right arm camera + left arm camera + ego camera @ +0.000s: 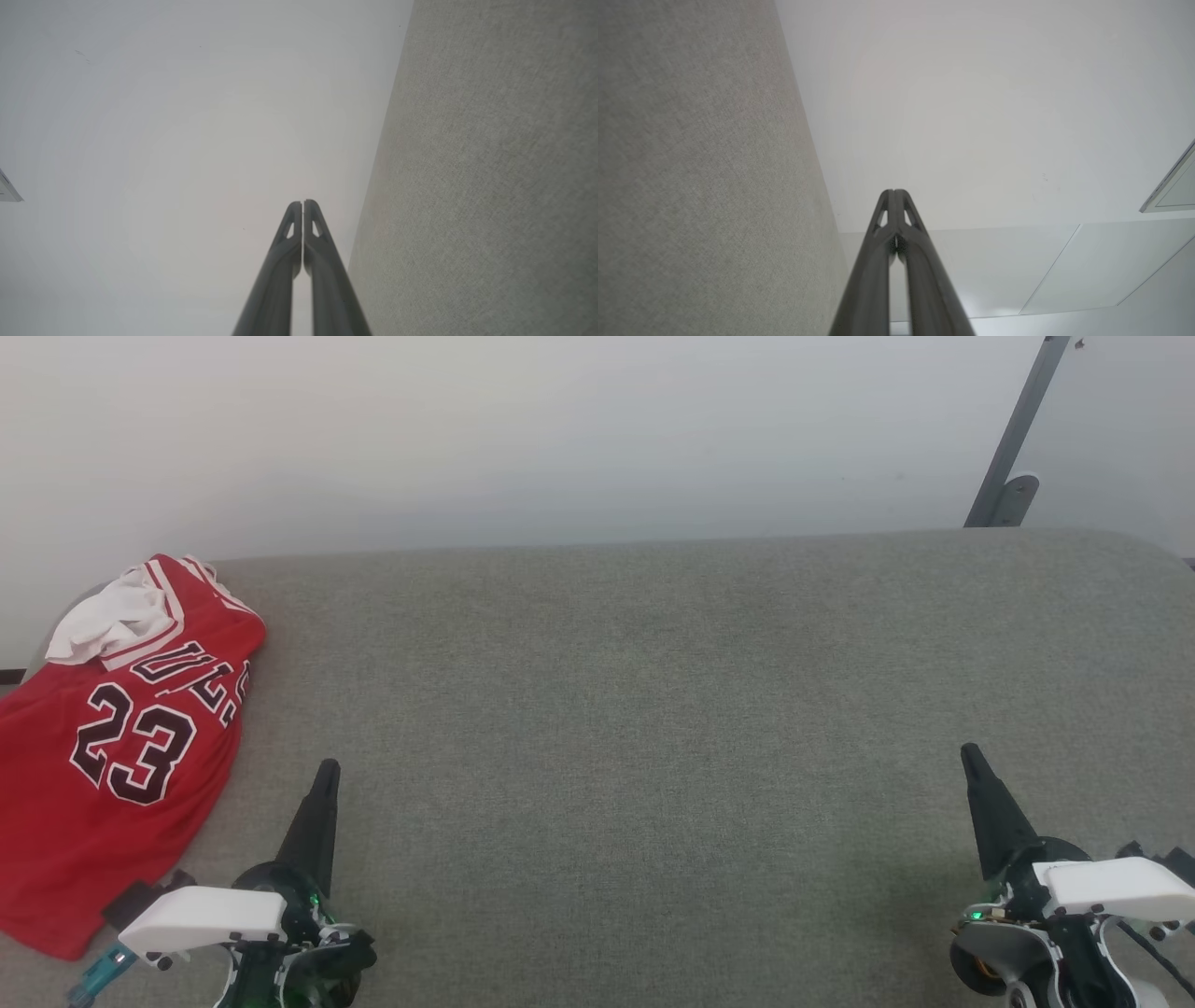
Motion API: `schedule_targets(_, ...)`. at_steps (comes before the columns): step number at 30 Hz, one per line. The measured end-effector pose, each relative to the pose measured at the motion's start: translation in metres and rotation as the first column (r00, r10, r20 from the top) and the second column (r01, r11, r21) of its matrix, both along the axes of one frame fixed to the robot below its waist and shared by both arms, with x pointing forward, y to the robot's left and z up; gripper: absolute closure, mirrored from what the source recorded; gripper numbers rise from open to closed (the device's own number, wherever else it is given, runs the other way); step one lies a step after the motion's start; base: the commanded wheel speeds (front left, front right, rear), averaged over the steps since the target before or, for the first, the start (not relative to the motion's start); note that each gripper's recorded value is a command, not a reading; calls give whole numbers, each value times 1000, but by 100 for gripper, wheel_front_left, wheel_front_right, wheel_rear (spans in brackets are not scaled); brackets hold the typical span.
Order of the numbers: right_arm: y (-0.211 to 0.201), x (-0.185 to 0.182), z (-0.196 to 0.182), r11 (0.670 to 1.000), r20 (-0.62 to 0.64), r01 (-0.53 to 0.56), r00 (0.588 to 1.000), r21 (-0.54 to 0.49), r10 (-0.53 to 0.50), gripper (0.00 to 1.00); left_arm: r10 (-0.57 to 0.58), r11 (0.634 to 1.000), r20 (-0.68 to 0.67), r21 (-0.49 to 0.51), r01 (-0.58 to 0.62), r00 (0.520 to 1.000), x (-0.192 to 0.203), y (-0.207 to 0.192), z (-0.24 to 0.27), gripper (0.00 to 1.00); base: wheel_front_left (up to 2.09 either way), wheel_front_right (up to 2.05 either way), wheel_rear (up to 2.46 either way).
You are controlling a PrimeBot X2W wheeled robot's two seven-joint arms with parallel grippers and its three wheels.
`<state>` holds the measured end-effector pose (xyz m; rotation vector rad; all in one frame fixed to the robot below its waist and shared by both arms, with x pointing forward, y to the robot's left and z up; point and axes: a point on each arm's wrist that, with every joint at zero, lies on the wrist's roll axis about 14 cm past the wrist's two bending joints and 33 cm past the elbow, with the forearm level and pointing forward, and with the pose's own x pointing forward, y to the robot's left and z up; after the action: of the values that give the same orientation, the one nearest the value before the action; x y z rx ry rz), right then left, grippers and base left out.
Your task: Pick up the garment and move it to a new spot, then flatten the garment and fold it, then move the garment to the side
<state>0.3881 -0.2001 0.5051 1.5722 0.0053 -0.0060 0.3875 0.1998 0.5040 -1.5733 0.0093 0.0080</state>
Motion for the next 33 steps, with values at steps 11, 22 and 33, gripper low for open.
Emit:
schedule_targets(11, 0, 0, 0, 1000, 0, -1, 1000, 0, 1, 100, 0, 1000, 0, 0, 0, 1000, 0, 0, 0, 100, 0, 0, 0)
schedule_targets(22, 0, 0, 0, 1000, 0, 0, 1000, 0, 0, 100, 0, 1000, 0, 0, 0, 1000, 0, 0, 0, 100, 0, 0, 0)
schedule_targets(33, 0, 0, 0, 1000, 0, 0, 1000, 0, 0, 100, 0, 1000, 0, 0, 0, 1000, 0, 0, 0, 100, 0, 0, 0)
